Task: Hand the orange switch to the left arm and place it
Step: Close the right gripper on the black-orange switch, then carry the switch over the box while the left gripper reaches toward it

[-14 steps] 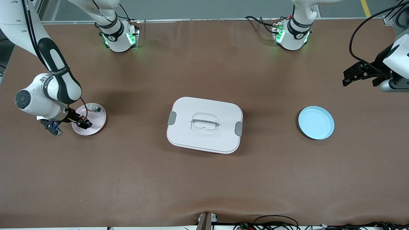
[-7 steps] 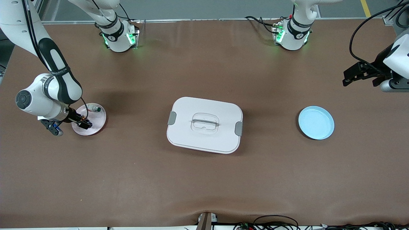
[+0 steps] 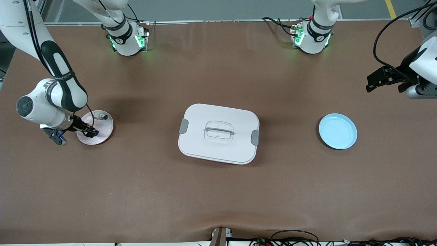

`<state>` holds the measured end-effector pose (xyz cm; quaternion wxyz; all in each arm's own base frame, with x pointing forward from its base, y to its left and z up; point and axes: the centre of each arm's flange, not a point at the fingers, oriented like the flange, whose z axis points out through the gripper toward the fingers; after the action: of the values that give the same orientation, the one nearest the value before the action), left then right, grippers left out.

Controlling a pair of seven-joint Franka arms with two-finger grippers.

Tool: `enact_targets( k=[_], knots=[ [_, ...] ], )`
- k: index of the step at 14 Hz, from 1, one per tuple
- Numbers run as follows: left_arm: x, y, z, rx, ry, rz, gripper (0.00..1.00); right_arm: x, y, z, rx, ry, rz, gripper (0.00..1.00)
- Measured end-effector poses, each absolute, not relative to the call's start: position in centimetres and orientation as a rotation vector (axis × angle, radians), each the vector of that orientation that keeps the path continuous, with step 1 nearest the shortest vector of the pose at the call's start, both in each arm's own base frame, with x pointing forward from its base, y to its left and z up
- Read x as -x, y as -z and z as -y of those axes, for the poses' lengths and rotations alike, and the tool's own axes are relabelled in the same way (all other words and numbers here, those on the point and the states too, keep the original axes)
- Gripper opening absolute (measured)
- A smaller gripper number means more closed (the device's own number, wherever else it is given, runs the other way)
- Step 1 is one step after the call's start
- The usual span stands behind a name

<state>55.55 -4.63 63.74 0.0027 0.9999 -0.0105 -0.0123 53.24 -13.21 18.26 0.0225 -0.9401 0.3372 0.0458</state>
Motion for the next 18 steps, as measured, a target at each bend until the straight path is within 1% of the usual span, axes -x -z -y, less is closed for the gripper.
enact_targets(
  k=[2,4,7,11,14,18],
  knots=[
    [-55.5,-63.7,4.6,-3.136,0.039,0.033,1.00,-53.3,-18.3,12.9,2.911,-0.154,-1.037,0.72],
    [-55.5,-63.7,4.6,-3.136,0.038,0.033,1.00,-53.9,-18.8,12.5,2.902,-0.213,-1.035,0.72],
    [-55.5,-63.7,4.7,-3.136,0.038,0.034,1.00,-55.9,-21.4,12.5,2.875,-0.305,-1.070,0.72],
    [-55.5,-63.7,4.7,-3.136,0.038,0.034,1.00,-57.4,-23.6,12.0,2.848,-0.373,-1.120,0.72],
    [-55.5,-63.8,4.7,-3.136,0.037,0.035,1.00,-59.1,-26.2,9.8,2.818,-0.450,-1.207,0.72],
    [-55.4,-64.8,5.1,-3.121,0.005,0.045,1.00,-60.5,-28.7,4.6,2.753,-0.495,-1.300,0.72]
  ],
)
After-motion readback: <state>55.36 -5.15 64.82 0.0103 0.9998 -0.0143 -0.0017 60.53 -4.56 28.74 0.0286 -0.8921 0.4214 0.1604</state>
